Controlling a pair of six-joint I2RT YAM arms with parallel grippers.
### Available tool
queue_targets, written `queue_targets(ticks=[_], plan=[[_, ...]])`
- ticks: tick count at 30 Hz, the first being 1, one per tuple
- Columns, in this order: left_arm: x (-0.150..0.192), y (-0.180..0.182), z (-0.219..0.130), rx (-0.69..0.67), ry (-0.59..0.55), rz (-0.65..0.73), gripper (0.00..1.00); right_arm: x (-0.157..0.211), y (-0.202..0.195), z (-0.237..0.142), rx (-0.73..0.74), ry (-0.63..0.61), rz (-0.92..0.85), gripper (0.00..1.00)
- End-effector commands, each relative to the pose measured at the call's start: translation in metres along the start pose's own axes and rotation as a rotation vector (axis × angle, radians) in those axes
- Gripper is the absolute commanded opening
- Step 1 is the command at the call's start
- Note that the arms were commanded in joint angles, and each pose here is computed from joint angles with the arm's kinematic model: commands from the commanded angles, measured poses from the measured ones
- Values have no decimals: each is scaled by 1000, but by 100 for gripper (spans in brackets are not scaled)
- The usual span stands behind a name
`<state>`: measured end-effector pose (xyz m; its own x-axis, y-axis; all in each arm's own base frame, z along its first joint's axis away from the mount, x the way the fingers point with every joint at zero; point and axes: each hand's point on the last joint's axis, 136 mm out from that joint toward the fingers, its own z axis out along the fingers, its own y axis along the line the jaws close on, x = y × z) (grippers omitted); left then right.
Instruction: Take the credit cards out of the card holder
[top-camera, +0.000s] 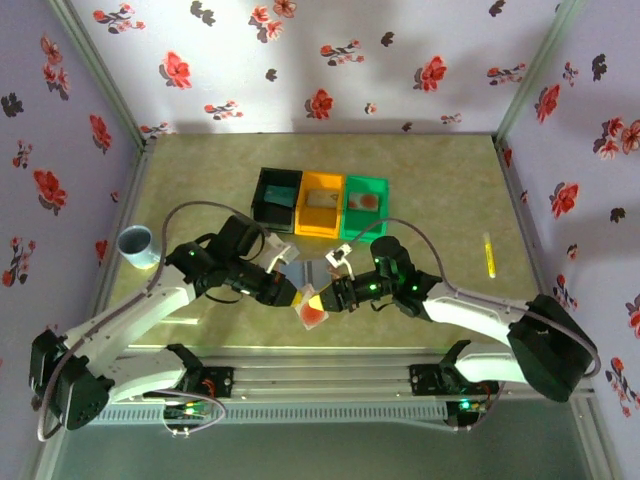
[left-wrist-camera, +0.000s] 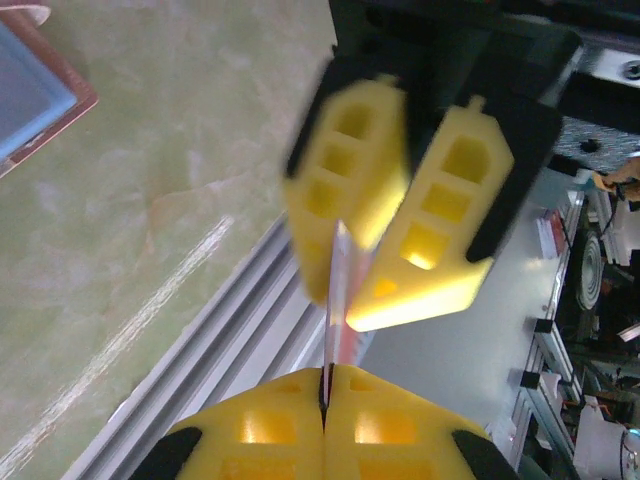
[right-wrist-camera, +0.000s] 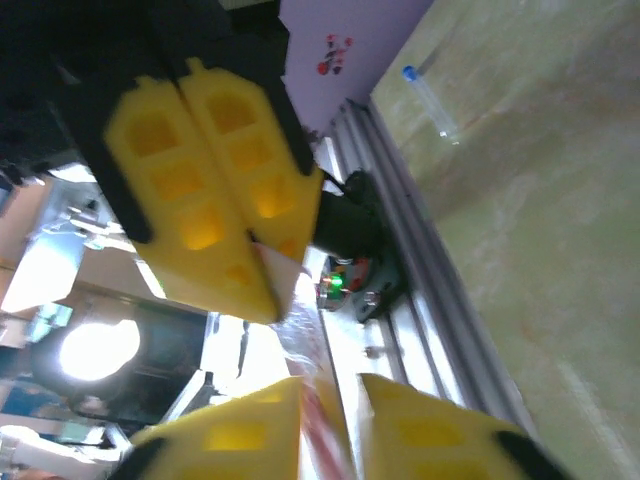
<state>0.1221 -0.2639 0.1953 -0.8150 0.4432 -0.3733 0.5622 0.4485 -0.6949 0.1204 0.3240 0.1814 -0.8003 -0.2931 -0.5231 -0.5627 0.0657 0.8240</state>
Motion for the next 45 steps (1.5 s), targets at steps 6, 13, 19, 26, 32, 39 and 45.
queue_targets(ticks=[6, 13, 19, 26, 32, 39, 45], plan=[[-9, 3, -10, -40, -99, -5, 0, -49, -8, -57, 347, -293, -152, 75], [-36, 14, -29, -105, -348, -85, 0, -67, -4, -118, 504, -627, -207, 99], [-63, 14, -46, -53, -587, -165, 0, -68, -4, -140, 511, -777, -148, 99], [-91, 14, -45, 52, -746, -220, 0, -71, -10, -136, 413, -843, -28, 99], [-104, 13, -34, 84, -806, -219, 0, -73, -11, -121, 325, -815, 35, 99], [-111, 7, -22, 89, -844, -200, 0, -70, -13, -116, 254, -831, 76, 97], [-113, 8, -11, 96, -838, -209, 0, -66, -16, -107, 216, -801, 97, 93]])
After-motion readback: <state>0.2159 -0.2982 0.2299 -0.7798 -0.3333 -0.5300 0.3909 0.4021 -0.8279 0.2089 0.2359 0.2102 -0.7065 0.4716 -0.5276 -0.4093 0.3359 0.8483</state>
